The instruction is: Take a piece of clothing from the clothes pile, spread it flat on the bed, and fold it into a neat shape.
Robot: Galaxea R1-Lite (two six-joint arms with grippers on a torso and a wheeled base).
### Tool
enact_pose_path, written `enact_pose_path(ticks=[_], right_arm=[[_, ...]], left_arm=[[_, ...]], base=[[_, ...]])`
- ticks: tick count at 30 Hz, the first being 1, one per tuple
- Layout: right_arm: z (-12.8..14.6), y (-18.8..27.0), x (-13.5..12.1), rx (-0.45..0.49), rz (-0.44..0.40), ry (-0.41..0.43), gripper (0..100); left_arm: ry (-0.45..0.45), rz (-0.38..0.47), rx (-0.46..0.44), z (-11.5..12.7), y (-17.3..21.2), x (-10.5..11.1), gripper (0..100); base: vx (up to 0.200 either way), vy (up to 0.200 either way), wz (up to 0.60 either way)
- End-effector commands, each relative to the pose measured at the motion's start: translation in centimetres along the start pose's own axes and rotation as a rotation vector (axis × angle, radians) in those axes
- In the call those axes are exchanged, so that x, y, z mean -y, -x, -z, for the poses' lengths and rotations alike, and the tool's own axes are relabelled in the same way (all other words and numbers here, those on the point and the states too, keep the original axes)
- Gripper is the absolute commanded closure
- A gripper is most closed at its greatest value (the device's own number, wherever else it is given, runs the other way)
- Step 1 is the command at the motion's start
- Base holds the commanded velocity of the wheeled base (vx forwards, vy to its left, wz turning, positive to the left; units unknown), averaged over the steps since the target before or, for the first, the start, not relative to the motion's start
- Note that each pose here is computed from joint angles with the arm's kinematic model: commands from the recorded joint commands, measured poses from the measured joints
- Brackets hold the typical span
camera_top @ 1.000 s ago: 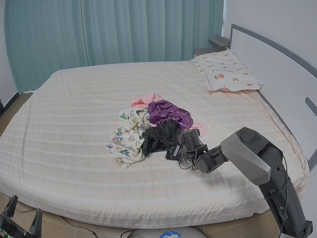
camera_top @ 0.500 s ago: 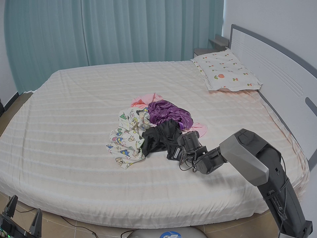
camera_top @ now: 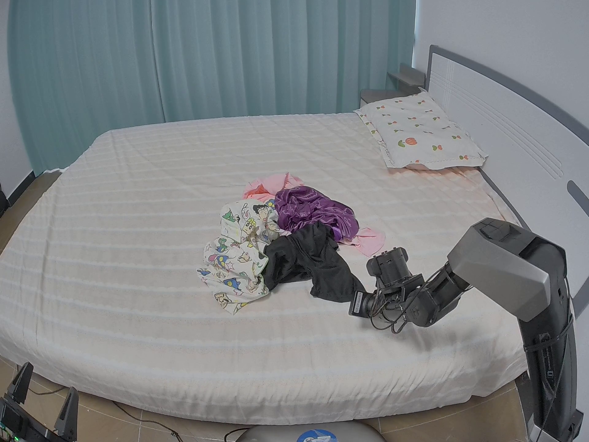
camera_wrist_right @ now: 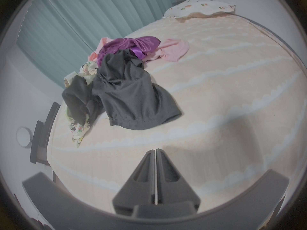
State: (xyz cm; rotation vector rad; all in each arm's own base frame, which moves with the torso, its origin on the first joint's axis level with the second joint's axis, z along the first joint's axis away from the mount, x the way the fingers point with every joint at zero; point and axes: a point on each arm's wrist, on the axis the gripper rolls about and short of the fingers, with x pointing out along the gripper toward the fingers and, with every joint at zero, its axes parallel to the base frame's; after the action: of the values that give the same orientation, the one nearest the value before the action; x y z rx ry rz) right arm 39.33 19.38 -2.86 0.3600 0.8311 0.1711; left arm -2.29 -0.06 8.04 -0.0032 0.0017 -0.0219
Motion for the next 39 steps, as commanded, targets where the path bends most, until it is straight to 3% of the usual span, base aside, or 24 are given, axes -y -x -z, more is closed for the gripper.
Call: enact_pose_path(ticks=[1, 12, 24, 25, 33, 36, 39], right_arm=[[-1.0, -0.1, 0.0, 0.068, -0.045, 0.023, 0], [-3.0, -4.2, 1.3, 0.136, -0.029, 0.006, 0], [-2.9, -7.0, -1.1, 0.107, -0.061, 0.064, 0], [-2.8, -7.0, -1.1, 0.100, -0.058, 0.065, 100], [-2.6, -6.9, -1.4, 0.082, -0.066, 0.018, 100], [-2.6, -6.2, -1.2, 0.083, -0.049, -0.037, 100], [-4.0, -2.6, -0.7, 0.081, -0.043, -0.127, 100]], left_arm=[[0.002, 0.000, -0.006, 0.4, 0.0, 0.0, 0], [0.002, 0.000, -0.004, 0.4, 0.0, 0.0, 0], [0.000, 0.000, -0.004, 0.4, 0.0, 0.0, 0], [-0.002, 0.000, -0.004, 0.4, 0.0, 0.0, 0], [-0.006, 0.000, -0.006, 0.4, 0.0, 0.0, 0], [-0.005, 0.000, -0.006, 0.4, 0.0, 0.0, 0], [-0.006, 0.000, -0.006, 0.4, 0.0, 0.0, 0]], base=[[0.000, 0.000, 0.00], [0.000, 0.000, 0.00], [0.000, 0.000, 0.00], [0.000, 0.000, 0.00], [0.000, 0.000, 0.00], [0.000, 0.000, 0.00], [0.000, 0.000, 0.00]])
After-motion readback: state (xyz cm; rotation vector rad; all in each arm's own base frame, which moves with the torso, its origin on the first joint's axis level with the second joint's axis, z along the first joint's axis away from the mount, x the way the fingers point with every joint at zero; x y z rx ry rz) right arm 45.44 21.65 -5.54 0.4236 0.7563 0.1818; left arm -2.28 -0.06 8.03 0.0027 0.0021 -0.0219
